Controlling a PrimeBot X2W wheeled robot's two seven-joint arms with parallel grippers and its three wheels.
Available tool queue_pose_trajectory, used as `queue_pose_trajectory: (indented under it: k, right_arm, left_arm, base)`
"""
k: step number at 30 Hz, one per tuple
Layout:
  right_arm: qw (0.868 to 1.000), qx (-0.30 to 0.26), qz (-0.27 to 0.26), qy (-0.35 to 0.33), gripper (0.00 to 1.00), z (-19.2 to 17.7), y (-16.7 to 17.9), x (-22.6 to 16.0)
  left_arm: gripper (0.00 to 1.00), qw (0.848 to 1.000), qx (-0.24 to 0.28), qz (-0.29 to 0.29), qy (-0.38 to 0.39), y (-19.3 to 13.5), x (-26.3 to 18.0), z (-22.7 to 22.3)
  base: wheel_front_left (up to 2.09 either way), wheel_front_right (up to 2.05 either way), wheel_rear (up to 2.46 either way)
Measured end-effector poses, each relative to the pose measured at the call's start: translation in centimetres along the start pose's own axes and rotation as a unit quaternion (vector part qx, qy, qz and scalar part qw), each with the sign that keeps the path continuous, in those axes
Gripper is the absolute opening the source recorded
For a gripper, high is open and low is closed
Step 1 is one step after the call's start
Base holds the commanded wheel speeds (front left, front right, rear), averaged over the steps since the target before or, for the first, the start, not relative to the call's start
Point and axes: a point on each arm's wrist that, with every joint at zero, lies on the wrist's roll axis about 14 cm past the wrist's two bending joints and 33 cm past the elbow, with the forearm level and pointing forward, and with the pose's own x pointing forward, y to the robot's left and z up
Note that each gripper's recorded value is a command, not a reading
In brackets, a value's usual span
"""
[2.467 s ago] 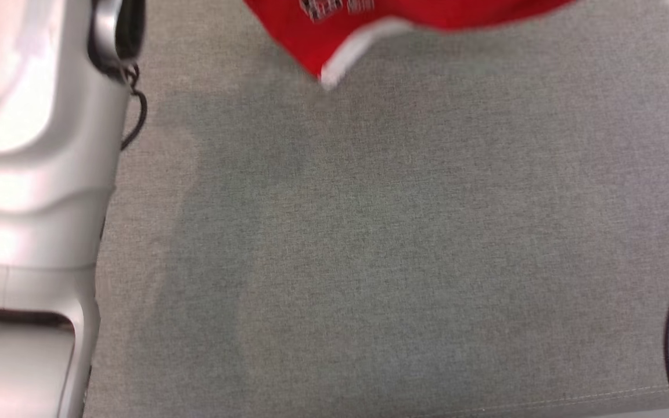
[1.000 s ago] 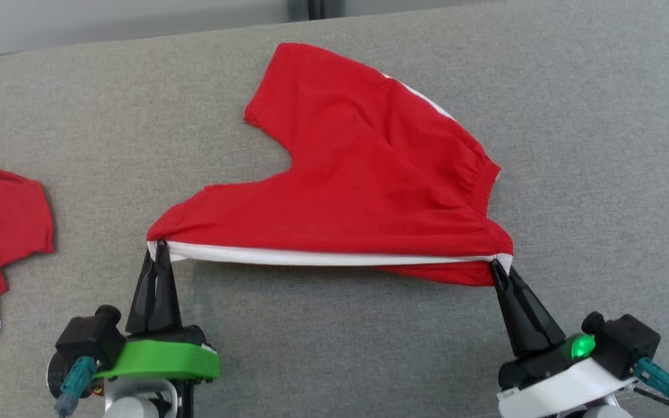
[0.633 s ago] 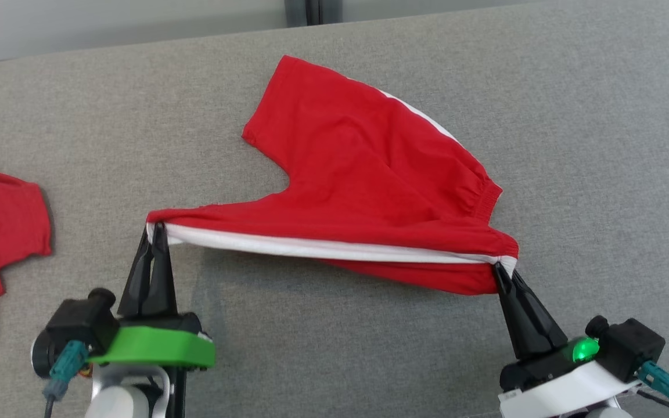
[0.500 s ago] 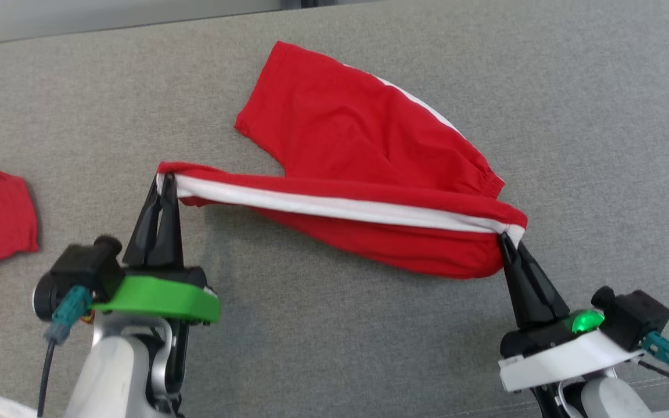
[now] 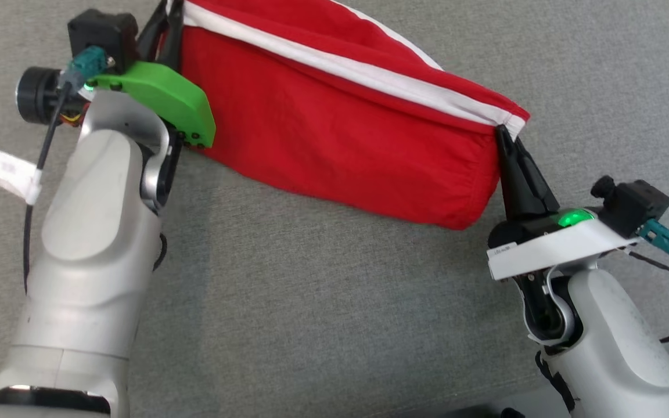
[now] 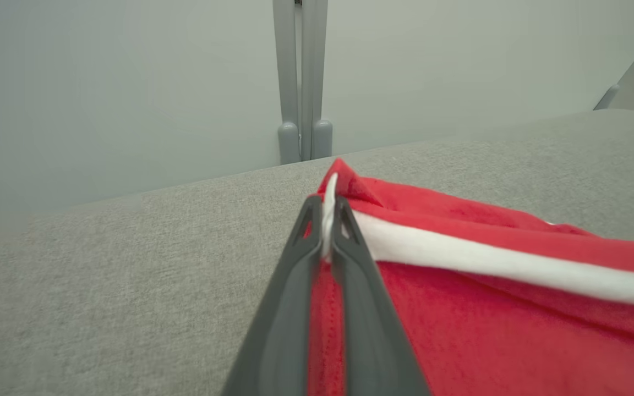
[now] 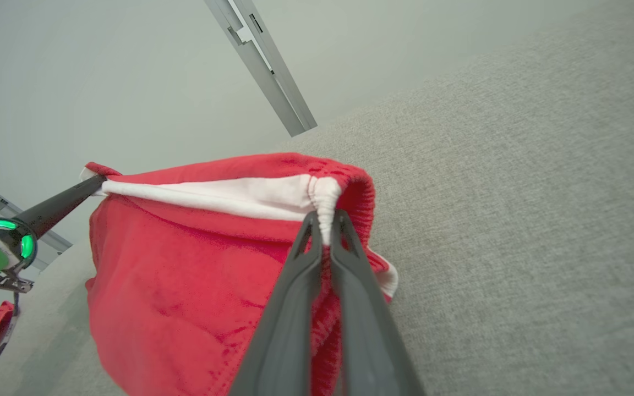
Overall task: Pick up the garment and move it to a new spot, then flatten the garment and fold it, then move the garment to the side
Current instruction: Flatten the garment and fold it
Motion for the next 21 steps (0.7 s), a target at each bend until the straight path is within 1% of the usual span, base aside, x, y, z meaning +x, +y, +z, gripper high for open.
queue_pose_trajectory:
  k: [5,9,10,11,12,13,17,21]
  right_arm:
    - [1.0,-0.002,-0.015,0.002,0.0,0.0,-1.2,0.7]
    - [1.0,-0.005,-0.026,0.002,0.0,0.1,-2.0,0.8]
    - [1.0,-0.005,-0.027,0.004,0.0,0.0,-2.1,0.8]
    - [1.0,-0.008,-0.028,0.007,0.28,-0.2,-2.3,0.7]
    - [0.999,-0.011,-0.029,0.01,0.6,-0.4,-2.4,0.6]
    - [0.999,-0.015,-0.029,0.012,1.0,-0.4,-2.4,0.6]
    - [0.998,-0.054,-0.022,0.008,1.0,0.3,-2.7,0.3]
    - [0.996,-0.088,-0.025,0.002,1.0,1.2,-3.2,-1.1]
  left_arm:
    - [0.0,1.0,0.006,-0.019,0.023,-1.2,3.5,-1.6]
    - [0.0,0.999,-0.001,-0.029,0.041,-2.0,5.2,-3.2]
    - [0.05,0.998,-0.003,-0.031,0.047,-2.1,5.5,-3.6]
    - [0.46,0.998,-0.007,-0.033,0.05,-2.2,5.8,-4.0]
    - [1.0,0.998,-0.011,-0.034,0.053,-2.4,6.0,-4.4]
    - [1.0,0.998,-0.015,-0.036,0.055,-2.5,6.1,-4.7]
    - [1.0,0.998,-0.024,-0.034,0.044,-2.5,6.0,-5.1]
    - [1.0,0.999,-0.022,-0.016,0.022,-1.7,5.0,-4.6]
  base:
    - [0.0,0.0,0.0]
    - [0.0,0.0,0.0]
    - [0.0,0.0,0.0]
    - [0.0,0.0,0.0]
    - [0.0,0.0,0.0]
    - [0.0,0.0,0.0]
    - [0.0,0.0,0.0]
    - [0.0,0.0,0.0]
